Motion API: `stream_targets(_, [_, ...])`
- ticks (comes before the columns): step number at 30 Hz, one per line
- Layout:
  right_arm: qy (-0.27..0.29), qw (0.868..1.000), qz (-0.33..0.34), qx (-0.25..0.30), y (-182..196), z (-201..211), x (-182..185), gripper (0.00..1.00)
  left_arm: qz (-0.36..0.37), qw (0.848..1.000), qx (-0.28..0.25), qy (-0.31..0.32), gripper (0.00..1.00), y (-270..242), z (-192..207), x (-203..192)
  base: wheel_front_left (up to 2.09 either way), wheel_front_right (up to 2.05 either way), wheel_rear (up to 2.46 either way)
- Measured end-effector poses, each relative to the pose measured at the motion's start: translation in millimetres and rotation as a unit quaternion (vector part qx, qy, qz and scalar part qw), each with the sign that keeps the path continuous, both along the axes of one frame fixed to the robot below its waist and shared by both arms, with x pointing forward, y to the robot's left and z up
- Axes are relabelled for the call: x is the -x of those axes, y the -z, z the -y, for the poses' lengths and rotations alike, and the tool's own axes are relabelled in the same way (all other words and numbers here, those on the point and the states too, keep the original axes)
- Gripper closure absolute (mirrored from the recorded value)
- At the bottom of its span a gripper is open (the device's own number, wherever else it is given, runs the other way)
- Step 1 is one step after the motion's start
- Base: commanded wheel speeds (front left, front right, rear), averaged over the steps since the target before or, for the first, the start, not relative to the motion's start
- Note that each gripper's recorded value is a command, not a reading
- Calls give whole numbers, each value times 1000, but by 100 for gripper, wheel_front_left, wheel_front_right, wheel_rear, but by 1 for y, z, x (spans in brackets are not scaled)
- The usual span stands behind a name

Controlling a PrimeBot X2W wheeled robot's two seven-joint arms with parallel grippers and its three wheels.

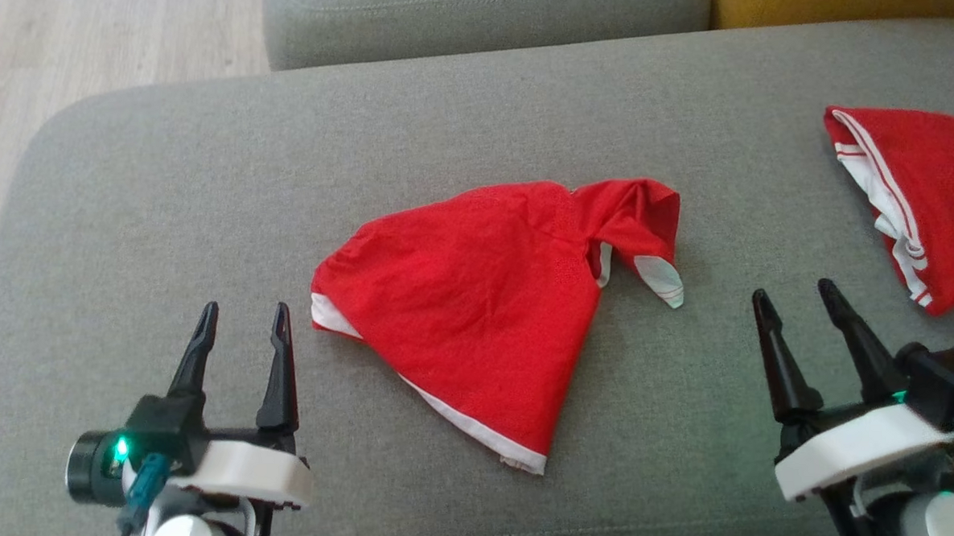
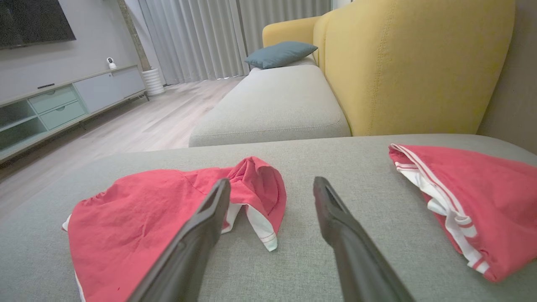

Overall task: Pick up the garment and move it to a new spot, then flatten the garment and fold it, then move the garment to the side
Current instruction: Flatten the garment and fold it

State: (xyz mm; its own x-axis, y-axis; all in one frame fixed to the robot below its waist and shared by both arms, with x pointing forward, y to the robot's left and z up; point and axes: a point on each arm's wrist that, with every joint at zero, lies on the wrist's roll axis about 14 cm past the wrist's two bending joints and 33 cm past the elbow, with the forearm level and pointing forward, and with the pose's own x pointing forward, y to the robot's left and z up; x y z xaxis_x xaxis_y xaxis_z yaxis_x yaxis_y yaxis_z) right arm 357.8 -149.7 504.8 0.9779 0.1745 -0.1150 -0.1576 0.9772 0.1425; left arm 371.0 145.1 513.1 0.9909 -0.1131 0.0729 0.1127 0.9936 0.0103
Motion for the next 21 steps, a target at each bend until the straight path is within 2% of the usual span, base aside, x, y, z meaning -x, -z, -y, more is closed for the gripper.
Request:
stream_targets(8, [-55,995,-81,-9,45,-34,4,0,2,1000,-2,0,0,0,0,-14,0,0,0])
stream_targets(12, [-107,985,-132,-29,74,-69,7,0,3,1000,-5,1,0,1,1,-25,0,0,0])
stream_targets(21, [-192,961,-190,-50,109,-127,-11,0,0,1000,-5,-1,0,8,3,-45,0,0,0])
